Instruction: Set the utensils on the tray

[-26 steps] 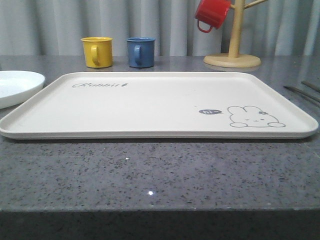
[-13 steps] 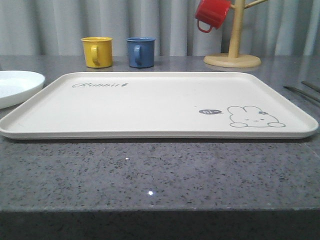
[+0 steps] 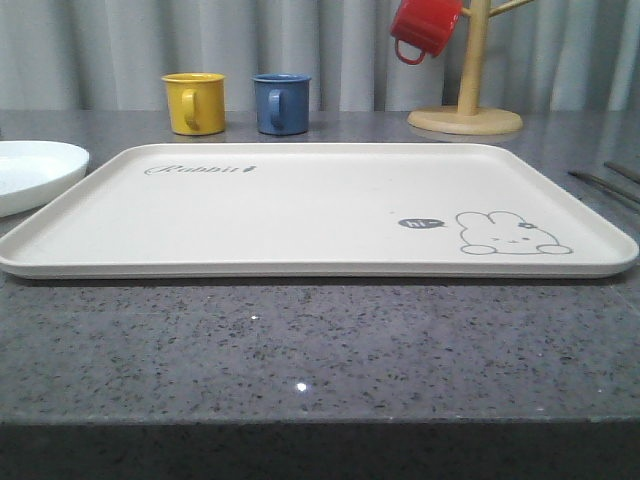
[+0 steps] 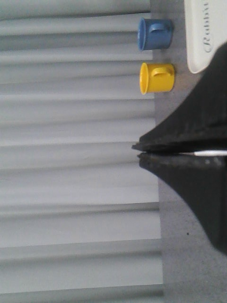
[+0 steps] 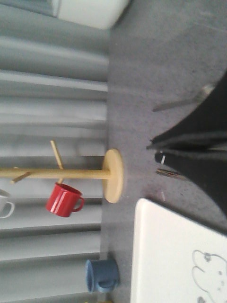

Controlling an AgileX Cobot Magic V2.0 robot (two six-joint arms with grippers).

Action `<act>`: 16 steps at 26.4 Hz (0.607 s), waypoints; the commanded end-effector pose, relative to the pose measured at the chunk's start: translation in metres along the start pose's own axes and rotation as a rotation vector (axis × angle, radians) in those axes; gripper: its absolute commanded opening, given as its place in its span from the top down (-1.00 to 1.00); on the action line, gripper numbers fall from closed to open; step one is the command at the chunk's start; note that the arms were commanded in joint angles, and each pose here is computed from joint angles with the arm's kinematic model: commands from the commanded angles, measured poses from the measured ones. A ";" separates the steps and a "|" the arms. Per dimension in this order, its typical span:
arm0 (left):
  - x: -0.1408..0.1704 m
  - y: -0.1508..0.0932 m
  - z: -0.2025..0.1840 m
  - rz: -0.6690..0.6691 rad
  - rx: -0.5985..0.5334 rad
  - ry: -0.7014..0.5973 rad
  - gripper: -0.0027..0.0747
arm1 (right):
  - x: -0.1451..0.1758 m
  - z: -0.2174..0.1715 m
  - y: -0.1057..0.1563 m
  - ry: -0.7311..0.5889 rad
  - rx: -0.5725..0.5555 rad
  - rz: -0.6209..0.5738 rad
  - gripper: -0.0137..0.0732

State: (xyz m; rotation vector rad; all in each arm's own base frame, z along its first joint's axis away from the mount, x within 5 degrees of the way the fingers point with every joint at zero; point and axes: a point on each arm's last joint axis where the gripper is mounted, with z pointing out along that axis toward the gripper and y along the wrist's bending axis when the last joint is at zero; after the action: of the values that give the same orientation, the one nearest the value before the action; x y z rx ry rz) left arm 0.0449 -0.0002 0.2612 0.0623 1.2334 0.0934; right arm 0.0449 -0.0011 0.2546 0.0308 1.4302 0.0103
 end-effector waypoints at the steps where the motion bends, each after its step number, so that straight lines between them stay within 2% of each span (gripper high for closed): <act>1: -0.051 0.005 0.004 -0.003 -0.003 -0.070 0.98 | -0.048 -0.006 0.001 -0.135 0.006 -0.048 0.85; 3: -0.075 0.009 0.010 0.048 -0.008 -0.012 0.98 | -0.073 -0.005 0.001 -0.119 0.014 -0.046 0.85; 6: -0.105 0.015 0.023 0.074 -0.018 0.127 0.98 | -0.101 0.004 0.000 -0.005 0.033 -0.042 0.85; 8: -0.114 0.017 0.033 0.068 -0.019 0.254 0.98 | -0.113 0.013 -0.001 0.105 0.048 -0.040 0.85; 12: -0.103 0.017 0.054 0.060 -0.005 0.429 0.98 | -0.109 0.037 -0.002 0.299 0.064 -0.040 0.85; 16: -0.091 0.012 0.065 -0.009 0.024 0.530 0.98 | -0.097 0.053 -0.003 0.403 0.067 -0.041 0.85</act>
State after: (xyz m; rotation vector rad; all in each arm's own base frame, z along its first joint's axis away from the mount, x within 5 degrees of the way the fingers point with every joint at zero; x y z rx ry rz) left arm 0.0693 0.0051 0.3547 0.0643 1.8264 0.1346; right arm 0.0750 -0.0064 0.3476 0.0693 1.8771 -0.0510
